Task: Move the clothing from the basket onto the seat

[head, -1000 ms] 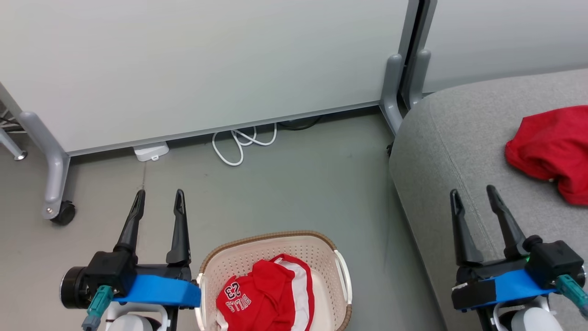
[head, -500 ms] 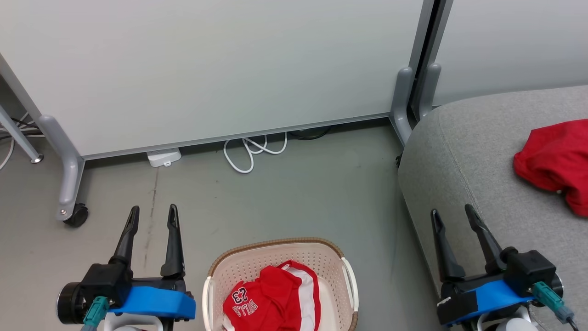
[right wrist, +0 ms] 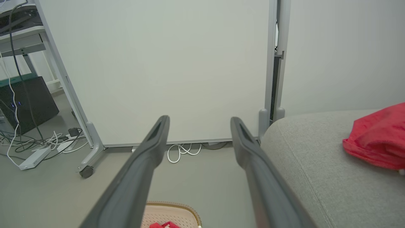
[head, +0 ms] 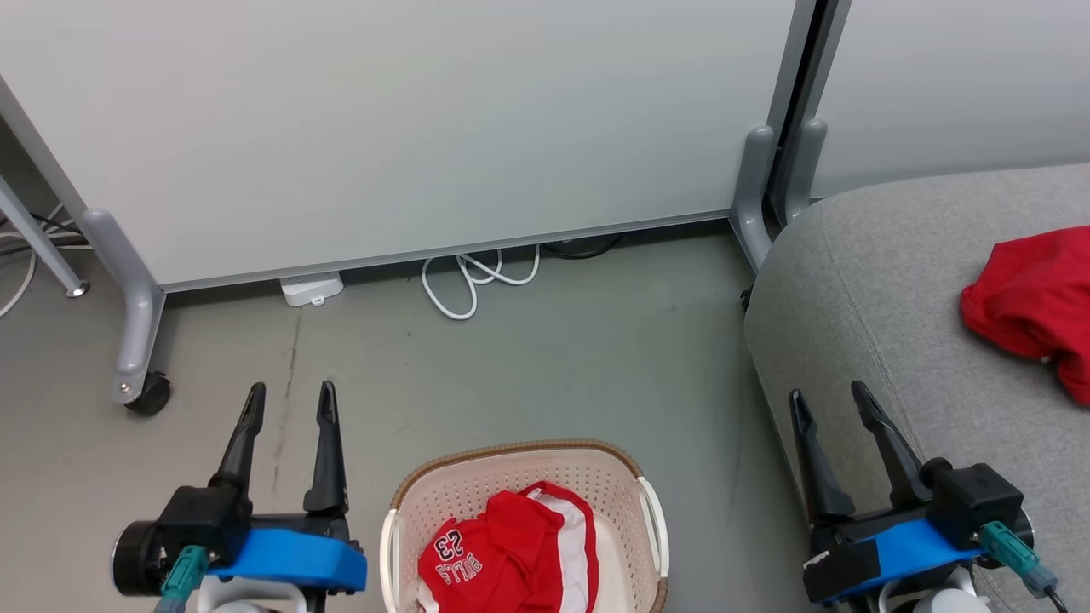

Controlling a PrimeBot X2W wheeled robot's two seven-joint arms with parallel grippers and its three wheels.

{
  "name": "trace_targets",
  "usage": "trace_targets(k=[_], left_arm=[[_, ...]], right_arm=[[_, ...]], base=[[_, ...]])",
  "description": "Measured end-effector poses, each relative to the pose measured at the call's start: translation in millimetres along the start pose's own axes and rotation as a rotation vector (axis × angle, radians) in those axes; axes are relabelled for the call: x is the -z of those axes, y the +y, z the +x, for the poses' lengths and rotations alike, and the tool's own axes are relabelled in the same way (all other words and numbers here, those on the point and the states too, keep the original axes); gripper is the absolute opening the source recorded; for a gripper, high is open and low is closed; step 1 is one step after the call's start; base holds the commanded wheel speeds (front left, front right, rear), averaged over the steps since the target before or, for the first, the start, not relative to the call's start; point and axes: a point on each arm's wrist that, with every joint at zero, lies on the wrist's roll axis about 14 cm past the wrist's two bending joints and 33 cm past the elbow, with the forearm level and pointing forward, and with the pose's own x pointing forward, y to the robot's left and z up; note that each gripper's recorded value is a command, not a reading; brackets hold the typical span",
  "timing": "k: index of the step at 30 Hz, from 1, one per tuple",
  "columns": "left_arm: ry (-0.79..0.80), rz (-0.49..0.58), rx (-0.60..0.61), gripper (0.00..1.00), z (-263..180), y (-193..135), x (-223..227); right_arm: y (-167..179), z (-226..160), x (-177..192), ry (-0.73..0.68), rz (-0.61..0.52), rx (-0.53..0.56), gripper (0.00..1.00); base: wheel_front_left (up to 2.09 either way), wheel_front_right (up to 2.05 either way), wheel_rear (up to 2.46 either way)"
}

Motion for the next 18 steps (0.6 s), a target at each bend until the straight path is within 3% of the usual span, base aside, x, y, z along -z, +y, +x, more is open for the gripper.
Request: trace_targets(k=[9,18], left_arm=[[0.031,0.022,0.137,1.0,38.7,-38.7,11.3],[0.203,0.09,0.361,1.0,82.1,-84.9,74.0]], right_arm=[[-9.2,15.3,-7.5,-0.028,-0.012,0.017,1.0],[-39.2,37.2,-7.3,-0.043,-0.018,0.085,1.0]], base=[[0.0,0.0,0.0],[0.0,0.0,0.0]])
